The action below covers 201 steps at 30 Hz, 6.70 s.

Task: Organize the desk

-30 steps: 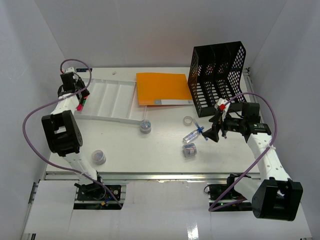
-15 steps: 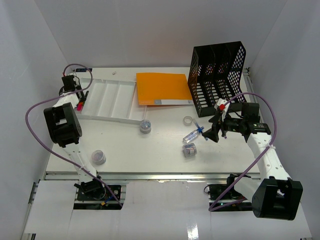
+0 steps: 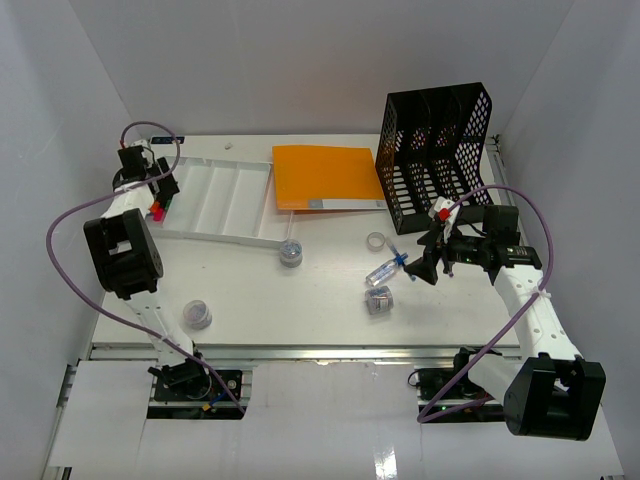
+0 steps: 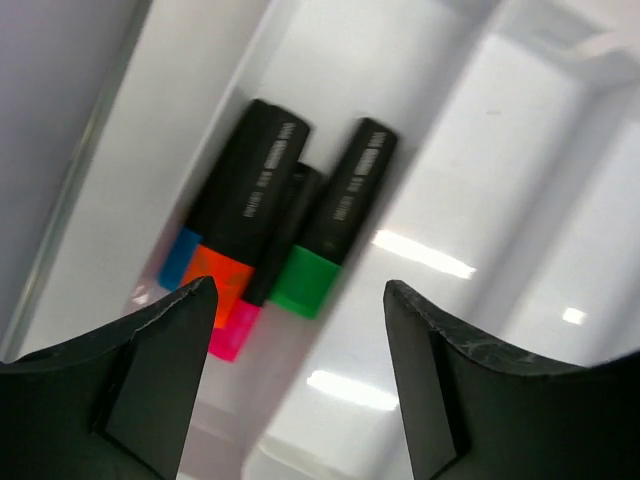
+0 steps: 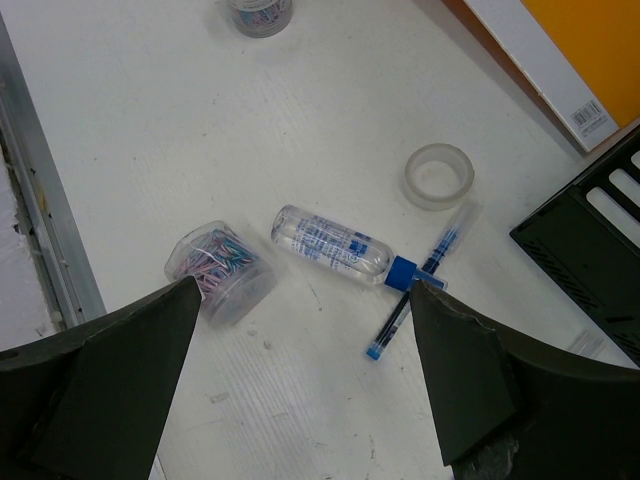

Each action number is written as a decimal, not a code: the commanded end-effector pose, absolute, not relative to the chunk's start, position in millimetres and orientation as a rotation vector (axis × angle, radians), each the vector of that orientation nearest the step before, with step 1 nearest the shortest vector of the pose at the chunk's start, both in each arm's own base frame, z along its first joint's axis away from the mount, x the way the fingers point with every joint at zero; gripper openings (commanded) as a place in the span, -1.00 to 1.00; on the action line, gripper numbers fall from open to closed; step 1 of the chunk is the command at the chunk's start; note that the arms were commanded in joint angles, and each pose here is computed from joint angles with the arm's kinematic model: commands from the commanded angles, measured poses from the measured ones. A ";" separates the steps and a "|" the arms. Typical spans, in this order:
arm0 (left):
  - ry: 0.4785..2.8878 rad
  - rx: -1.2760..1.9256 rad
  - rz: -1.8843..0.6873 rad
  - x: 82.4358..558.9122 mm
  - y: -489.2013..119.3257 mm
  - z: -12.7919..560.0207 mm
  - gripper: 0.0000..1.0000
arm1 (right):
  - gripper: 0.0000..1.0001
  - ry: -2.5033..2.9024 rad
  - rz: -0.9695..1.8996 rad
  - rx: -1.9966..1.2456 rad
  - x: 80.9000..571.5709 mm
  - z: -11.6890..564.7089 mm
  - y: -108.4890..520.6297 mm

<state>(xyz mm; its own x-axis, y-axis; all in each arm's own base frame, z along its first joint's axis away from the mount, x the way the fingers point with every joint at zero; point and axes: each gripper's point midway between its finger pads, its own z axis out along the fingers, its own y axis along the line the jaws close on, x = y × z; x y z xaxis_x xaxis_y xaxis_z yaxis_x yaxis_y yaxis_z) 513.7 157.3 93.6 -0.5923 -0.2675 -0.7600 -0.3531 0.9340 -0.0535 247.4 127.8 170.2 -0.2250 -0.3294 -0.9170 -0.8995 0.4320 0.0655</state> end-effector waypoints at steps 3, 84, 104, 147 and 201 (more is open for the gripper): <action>2.006 -0.290 -0.437 496.8 49.2 217.2 0.59 | 0.84 1.737 0.791 -1.097 246.8 174.9 130.7; 2.154 -0.411 -0.056 488.3 -10.4 163.0 -0.73 | 0.86 1.819 0.740 -1.082 253.6 156.0 121.4; 2.152 -0.516 0.196 588.2 97.1 134.9 -0.02 | 0.86 1.819 0.747 -1.086 253.3 155.4 121.8; 1.929 -0.085 -1.110 274.0 -115.0 214.3 0.96 | 0.90 1.250 0.601 -2.084 168.3 82.5 184.0; 2.178 0.165 -1.571 192.2 -415.2 134.0 0.82 | -0.37 1.383 0.883 -1.699 177.9 131.5 223.3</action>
